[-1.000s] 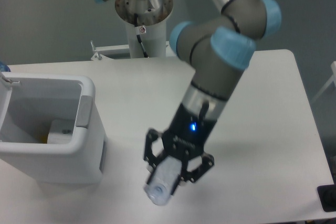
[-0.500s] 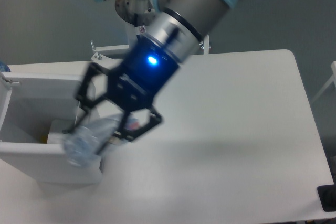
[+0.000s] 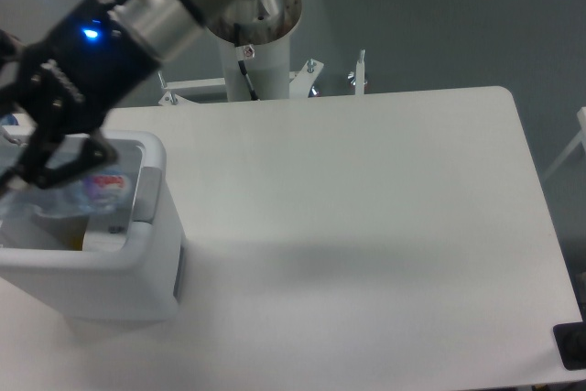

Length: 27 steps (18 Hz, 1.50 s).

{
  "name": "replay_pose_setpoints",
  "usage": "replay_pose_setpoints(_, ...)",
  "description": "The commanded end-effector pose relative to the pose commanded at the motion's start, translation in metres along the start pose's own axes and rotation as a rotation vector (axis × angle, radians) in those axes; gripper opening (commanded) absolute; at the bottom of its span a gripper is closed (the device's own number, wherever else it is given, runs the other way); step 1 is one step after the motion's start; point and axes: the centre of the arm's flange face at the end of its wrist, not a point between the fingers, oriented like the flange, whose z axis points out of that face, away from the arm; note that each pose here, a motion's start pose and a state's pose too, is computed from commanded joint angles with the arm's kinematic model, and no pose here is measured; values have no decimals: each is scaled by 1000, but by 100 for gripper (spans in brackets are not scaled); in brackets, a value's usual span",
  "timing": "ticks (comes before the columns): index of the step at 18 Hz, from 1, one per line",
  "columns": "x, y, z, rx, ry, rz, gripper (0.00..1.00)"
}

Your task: Place the trash in the trash can

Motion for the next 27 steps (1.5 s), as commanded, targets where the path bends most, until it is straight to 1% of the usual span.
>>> replay_pose_setpoints(1,0,2,0,-2,-2,0,100)
replay_pose_setpoints(6,2,18,1,-15,-7,-19,100)
replay_pose_setpoints(8,-13,23,-7,-12,-26,-38,100)
replay_pose_setpoints(10,-51,29,-48,13,-101,-71,100)
replay_pose_setpoints(12,-94,41,-85,29,-170,-72,100)
replay_pose_setpoints(14,-141,66,-123,33,-239,-69,100)
replay_pose_setpoints(16,-177,95,-154,26,-293,-64,100)
replay_pose_setpoints(17,-195,115,-169,4,-333,-56,100)
replay_pose_setpoints(18,-213,132,-186,-29,-383,-27,100)
replay_pose_setpoints(19,-227,145,-194,-69,-425,-7,100)
replay_pose_setpoints(23,-260,180,-199,-283,-587,5,100)
replay_pose_setpoints(26,-272,213,-196,-446,-666,-6,100)
replay_pose_setpoints(27,-273,219,-195,-490,-685,-1,100)
